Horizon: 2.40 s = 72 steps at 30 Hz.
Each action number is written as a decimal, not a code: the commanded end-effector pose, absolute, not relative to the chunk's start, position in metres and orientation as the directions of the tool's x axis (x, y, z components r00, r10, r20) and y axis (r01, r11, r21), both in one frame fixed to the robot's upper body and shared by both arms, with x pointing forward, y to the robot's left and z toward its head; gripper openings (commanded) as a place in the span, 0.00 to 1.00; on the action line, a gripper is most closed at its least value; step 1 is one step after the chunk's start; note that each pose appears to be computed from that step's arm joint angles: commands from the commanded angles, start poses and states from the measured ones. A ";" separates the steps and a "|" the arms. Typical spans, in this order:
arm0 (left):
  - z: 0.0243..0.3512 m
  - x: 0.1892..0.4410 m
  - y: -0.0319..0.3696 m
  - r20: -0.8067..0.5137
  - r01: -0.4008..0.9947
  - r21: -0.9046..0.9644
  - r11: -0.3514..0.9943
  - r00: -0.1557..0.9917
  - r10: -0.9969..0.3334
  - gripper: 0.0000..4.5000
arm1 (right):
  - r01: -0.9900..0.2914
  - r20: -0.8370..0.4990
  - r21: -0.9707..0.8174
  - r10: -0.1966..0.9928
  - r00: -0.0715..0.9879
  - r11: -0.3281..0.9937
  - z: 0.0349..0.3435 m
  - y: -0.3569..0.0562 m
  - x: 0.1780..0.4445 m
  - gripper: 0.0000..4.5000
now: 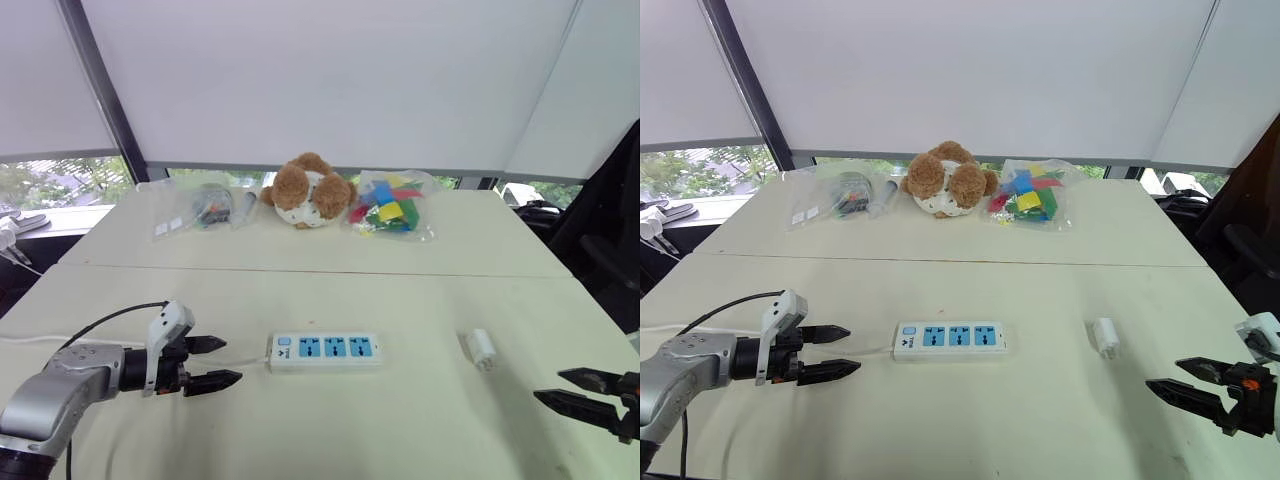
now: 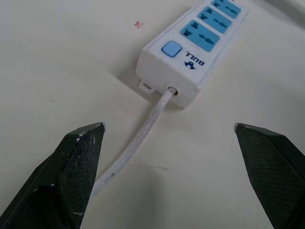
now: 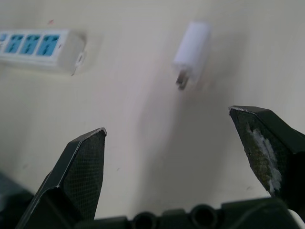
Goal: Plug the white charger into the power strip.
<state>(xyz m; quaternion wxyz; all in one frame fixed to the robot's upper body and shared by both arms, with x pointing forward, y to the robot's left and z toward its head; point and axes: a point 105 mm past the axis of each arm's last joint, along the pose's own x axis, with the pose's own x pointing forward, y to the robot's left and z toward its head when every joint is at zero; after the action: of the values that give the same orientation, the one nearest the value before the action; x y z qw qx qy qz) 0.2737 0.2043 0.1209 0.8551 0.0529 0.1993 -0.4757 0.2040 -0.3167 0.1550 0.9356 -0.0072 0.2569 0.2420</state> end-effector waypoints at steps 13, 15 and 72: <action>0.134 0.288 0.205 -0.365 0.833 -0.009 0.554 0.513 -0.777 1.00 | -0.478 -0.501 0.127 0.472 0.726 0.869 0.157 -0.309 0.206 1.00; 0.133 0.288 0.205 -0.368 0.832 -0.010 0.554 0.512 -0.776 1.00 | -0.478 -0.504 0.124 0.471 0.724 0.869 0.156 -0.309 0.206 1.00; 0.092 0.333 0.126 -0.374 0.987 0.162 -0.012 0.050 -0.926 0.82 | -0.645 -0.503 0.198 0.641 0.580 0.738 0.176 -0.243 0.184 1.00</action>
<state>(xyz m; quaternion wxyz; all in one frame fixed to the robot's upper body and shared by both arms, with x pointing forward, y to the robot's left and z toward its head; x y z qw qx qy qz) 0.3329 0.1267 0.0900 0.6933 0.2032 0.0851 -0.6861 0.1843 -0.2432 0.1705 0.8858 0.0002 0.2947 0.3585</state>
